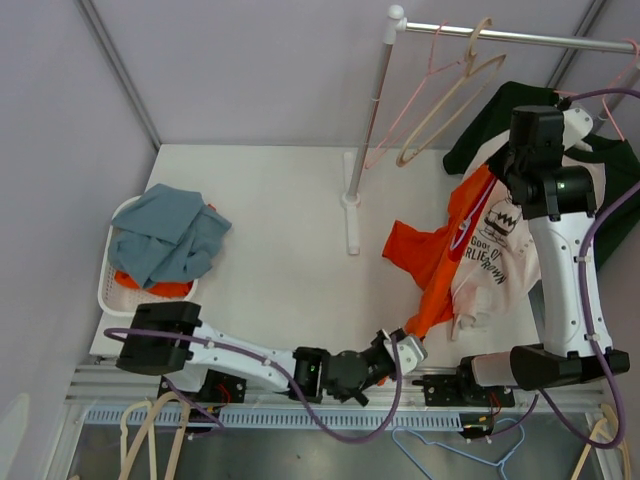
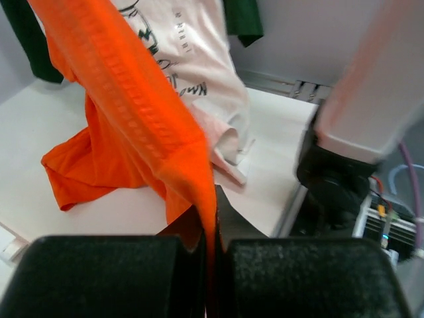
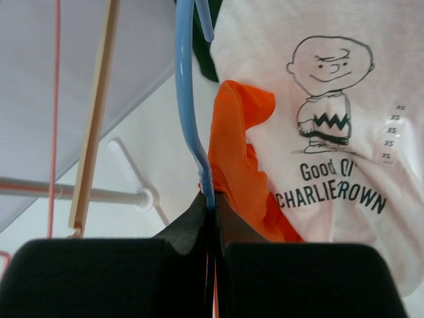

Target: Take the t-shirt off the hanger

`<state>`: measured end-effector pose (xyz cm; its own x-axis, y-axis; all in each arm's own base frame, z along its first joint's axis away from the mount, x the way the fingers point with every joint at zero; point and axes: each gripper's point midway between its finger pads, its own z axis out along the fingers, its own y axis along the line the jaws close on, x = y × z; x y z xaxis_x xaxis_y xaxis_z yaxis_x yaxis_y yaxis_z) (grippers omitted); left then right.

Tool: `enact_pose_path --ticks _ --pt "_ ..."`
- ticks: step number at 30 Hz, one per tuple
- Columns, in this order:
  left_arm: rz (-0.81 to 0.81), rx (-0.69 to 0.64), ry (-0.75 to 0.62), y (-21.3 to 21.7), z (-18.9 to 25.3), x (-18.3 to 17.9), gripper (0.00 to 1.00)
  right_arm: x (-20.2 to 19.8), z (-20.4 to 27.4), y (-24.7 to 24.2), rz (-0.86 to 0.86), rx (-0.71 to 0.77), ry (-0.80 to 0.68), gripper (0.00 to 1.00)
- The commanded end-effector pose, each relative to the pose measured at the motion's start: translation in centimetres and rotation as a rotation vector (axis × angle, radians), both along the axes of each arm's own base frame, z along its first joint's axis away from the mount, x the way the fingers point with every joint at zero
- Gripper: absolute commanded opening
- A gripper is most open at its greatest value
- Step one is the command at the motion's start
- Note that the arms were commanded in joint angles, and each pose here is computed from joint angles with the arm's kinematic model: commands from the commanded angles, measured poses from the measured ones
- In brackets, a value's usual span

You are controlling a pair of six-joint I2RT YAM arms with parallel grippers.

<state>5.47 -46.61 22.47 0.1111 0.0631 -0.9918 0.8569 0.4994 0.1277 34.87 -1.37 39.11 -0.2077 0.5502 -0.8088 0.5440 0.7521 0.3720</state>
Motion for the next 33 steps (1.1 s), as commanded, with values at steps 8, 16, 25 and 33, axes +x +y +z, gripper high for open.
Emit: enact_pose_path --ticks 8,16,25,33 --pt "0.214 0.13 0.323 -4.3 2.6 17.5 0.01 -5.1 1.7 4.4 0.298 0.06 -0.025 0.0" --pt "0.24 0.156 0.452 -2.5 0.2 21.1 0.01 -7.6 4.6 5.0 0.414 0.01 -0.073 0.0" --pt "0.043 0.206 0.33 0.9 3.5 7.6 0.01 -3.5 7.4 1.6 0.326 -0.275 -0.206 0.0" --pt "0.163 0.108 0.216 9.5 13.3 12.1 0.01 1.6 8.8 0.8 0.278 -0.384 -0.294 0.0"
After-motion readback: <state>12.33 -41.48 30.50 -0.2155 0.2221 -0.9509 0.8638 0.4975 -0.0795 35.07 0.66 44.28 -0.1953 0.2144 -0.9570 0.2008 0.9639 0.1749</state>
